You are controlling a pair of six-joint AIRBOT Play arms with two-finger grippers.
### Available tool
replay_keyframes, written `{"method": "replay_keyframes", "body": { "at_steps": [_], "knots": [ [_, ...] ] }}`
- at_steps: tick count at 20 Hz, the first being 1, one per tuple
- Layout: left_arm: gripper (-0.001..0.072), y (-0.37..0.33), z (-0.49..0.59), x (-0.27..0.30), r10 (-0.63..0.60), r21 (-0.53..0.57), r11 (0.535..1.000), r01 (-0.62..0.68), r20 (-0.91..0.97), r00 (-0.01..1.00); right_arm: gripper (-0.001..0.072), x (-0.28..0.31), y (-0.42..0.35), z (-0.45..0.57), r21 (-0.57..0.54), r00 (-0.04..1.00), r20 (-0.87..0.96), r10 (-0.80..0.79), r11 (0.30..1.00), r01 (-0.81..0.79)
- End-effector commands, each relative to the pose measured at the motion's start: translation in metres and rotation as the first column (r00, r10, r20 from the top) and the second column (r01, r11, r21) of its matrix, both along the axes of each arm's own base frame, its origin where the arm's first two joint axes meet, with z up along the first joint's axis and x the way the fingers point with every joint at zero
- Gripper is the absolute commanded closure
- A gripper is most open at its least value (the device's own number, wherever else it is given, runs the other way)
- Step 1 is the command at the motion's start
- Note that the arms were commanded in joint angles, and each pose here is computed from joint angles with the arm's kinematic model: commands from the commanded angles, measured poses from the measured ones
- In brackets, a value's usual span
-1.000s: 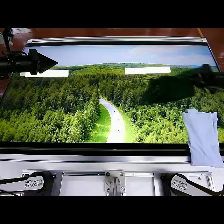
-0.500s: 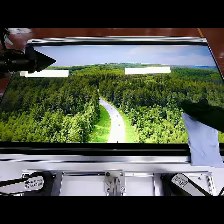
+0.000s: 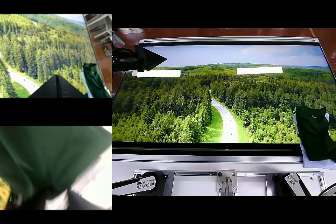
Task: Fold the shirts.
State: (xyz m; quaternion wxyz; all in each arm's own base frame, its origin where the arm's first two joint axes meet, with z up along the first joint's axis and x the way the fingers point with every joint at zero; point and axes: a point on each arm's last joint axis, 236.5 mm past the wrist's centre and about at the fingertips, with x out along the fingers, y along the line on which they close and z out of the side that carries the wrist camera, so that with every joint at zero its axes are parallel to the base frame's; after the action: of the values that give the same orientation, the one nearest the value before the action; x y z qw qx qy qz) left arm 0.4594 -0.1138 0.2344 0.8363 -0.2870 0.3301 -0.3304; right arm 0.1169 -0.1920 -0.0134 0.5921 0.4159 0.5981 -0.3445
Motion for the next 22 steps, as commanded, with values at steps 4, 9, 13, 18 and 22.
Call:
{"method": "replay_keyframes", "body": {
  "at_steps": [4, 9, 13, 18, 22],
  "knots": [
    [0.0671, -0.014, 0.001, -0.005, -0.033, 0.004, 0.999, 0.033, 0.002, 0.999, 0.0121, 0.002, -0.019, 0.022, -0.091, 0.996, 0.081, -0.045, 0.995, 0.052],
    [0.0673, -0.009, -0.079, -0.015, 0.022, 0.468, 0.883, 0.04, -0.126, 0.992, 0.0122, 0.131, -0.039, 0.152, -0.441, 0.86, 0.39, 0.328, 0.887, -0.138],
    [0.0423, 0.002, -0.139, -0.045, 0.079, 0.827, 0.54, 0.157, -0.236, 0.968, 0.0084, 0.209, 0.083, 0.13, -0.425, 0.666, 0.335, 0.667, 0.737, -0.525],
    [0.0058, -0.011, -0.186, -0.077, 0.062, 0.817, 0.444, 0.367, -0.436, 0.898, 0.0013, 0.226, 0.197, 0.052, -0.218, 0.509, 0.204, 0.836, 0.545, -0.809],
    [0.0061, -0.012, -0.186, -0.072, 0.058, 0.821, 0.45, 0.35, -0.418, 0.906, 0.0013, 0.227, 0.242, 0.035, -0.182, 0.406, 0.189, 0.894, 0.438, -0.88]
  ]
}}
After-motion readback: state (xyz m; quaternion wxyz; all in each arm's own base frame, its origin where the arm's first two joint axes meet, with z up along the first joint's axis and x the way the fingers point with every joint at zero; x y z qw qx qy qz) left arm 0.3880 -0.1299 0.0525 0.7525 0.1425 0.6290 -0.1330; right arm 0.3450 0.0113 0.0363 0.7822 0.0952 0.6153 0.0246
